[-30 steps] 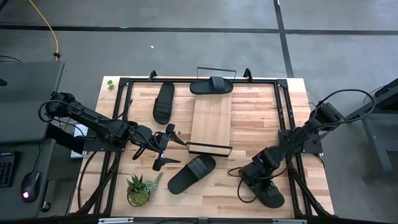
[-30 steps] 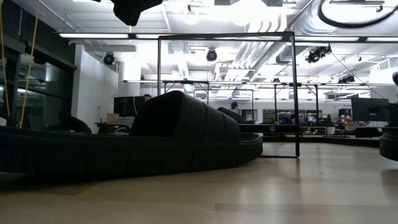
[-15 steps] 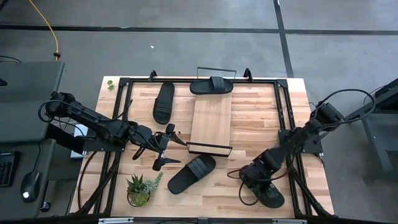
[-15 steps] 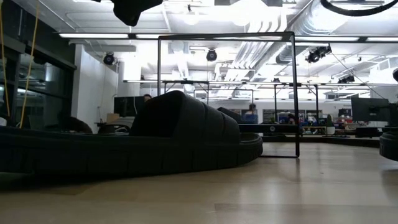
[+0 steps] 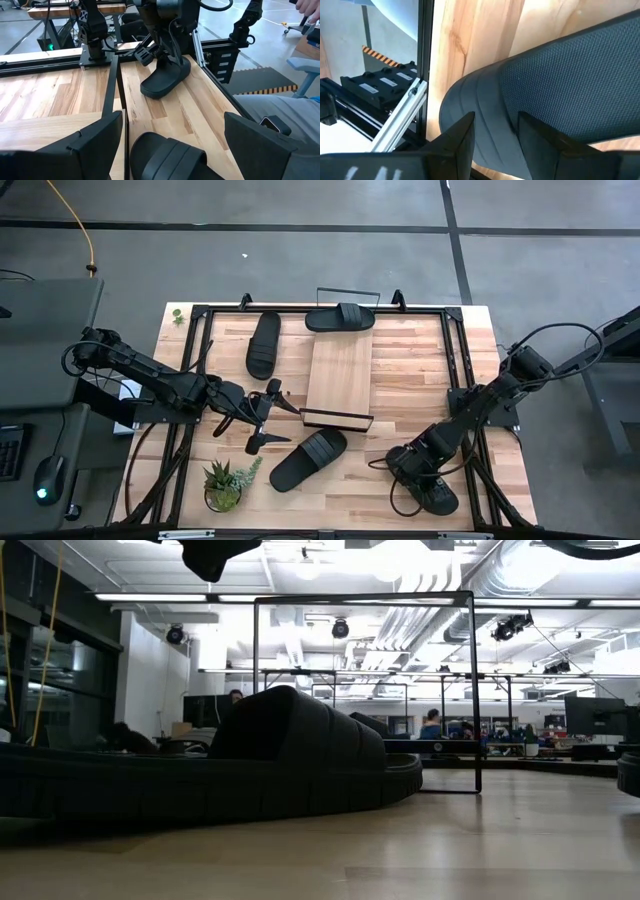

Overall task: Pick and place slides into the shelf
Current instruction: Put the bottom right black slide on the shelf

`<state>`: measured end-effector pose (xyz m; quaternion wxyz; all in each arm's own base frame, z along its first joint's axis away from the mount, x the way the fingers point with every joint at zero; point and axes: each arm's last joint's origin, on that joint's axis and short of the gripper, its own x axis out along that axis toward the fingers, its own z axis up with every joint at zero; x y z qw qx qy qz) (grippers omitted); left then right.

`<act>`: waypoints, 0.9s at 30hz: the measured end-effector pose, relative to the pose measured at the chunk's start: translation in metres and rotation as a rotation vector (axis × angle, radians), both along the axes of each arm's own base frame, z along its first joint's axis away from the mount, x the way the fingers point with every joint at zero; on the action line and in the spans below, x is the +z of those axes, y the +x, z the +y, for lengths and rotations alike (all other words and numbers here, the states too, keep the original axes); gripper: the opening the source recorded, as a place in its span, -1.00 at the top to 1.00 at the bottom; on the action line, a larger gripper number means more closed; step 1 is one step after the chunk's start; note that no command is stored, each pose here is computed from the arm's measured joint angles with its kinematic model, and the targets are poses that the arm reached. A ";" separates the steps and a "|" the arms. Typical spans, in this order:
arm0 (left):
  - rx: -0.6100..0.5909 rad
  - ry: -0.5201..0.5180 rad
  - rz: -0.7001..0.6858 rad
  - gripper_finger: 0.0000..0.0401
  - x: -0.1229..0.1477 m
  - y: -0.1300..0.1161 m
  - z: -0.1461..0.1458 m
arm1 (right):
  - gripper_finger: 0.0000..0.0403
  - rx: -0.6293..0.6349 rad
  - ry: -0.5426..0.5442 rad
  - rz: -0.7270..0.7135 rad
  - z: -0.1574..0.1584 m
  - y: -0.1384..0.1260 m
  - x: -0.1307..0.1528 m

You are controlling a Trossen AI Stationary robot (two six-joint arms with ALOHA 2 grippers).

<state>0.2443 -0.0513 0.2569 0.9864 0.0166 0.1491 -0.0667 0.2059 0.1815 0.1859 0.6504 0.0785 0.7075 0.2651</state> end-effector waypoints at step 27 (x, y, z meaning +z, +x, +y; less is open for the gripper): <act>0.005 -0.016 0.003 -0.64 0.000 0.000 0.000 | 0.30 -0.016 -0.015 0.131 0.010 0.005 -0.030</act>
